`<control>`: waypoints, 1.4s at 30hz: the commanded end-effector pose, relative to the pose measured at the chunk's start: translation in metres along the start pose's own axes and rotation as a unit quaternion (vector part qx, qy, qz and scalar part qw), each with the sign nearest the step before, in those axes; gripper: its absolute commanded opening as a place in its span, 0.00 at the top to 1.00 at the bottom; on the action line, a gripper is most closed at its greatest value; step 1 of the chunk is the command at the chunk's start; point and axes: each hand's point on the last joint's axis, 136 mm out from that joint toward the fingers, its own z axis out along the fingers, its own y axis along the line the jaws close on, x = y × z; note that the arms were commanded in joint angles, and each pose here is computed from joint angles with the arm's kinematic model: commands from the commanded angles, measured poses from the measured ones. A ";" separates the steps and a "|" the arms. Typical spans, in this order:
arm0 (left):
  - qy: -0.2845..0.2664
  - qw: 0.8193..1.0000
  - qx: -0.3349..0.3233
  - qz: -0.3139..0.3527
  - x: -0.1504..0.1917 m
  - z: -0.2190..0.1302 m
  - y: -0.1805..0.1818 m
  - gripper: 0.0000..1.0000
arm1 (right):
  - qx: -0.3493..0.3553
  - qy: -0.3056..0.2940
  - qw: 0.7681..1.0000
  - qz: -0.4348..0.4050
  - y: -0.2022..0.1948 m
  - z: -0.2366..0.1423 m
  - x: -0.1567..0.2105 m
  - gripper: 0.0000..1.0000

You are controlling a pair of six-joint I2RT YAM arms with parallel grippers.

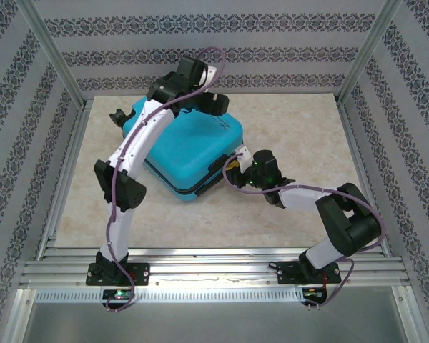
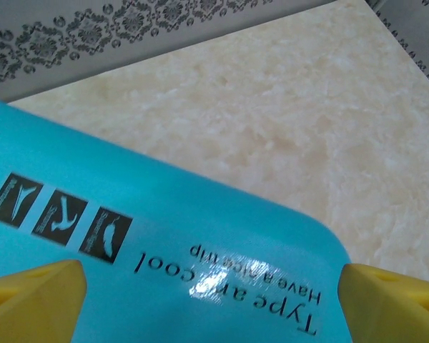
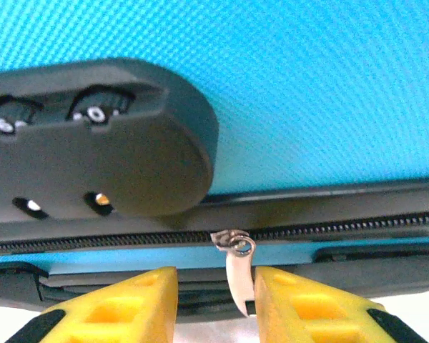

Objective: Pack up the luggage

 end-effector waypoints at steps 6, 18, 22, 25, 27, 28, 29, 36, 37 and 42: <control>0.009 0.999 -0.028 0.019 0.003 0.026 -0.009 0.08 | -0.033 -0.012 0.999 -0.011 0.006 0.009 -0.011 0.82; 0.064 0.995 -0.071 0.028 0.053 0.056 -0.020 0.19 | -0.028 -0.029 0.999 0.028 -0.011 -0.002 -0.013 1.00; 0.066 0.994 -0.079 0.028 0.063 0.053 -0.015 0.21 | -0.033 -0.042 0.997 0.050 -0.019 -0.005 -0.017 1.00; 0.072 0.994 -0.082 0.031 0.072 0.051 -0.012 0.23 | -0.024 -0.053 0.996 0.070 -0.029 -0.008 -0.019 1.00; 0.078 0.993 -0.083 0.033 0.078 0.050 -0.011 0.24 | -0.007 -0.057 0.995 0.085 -0.039 -0.010 -0.020 1.00; 0.079 0.993 -0.085 0.034 0.080 0.050 -0.010 0.24 | 0.003 -0.057 0.994 0.092 -0.045 -0.010 -0.021 1.00; 0.082 0.992 -0.085 0.035 0.083 0.049 -0.010 0.25 | 0.018 -0.056 0.993 0.102 -0.052 -0.011 -0.021 1.00; 0.089 0.992 -0.085 0.037 0.094 0.048 -0.007 0.26 | 0.104 -0.038 0.983 0.148 -0.091 -0.010 -0.019 1.00; 0.089 0.992 -0.086 0.038 0.095 0.047 -0.007 0.26 | 0.122 -0.038 0.979 0.159 -0.100 -0.011 -0.018 1.00; 0.093 0.992 -0.079 0.041 0.099 0.043 -0.009 0.27 | 0.091 -0.054 0.979 0.172 -0.101 -0.006 -0.028 1.00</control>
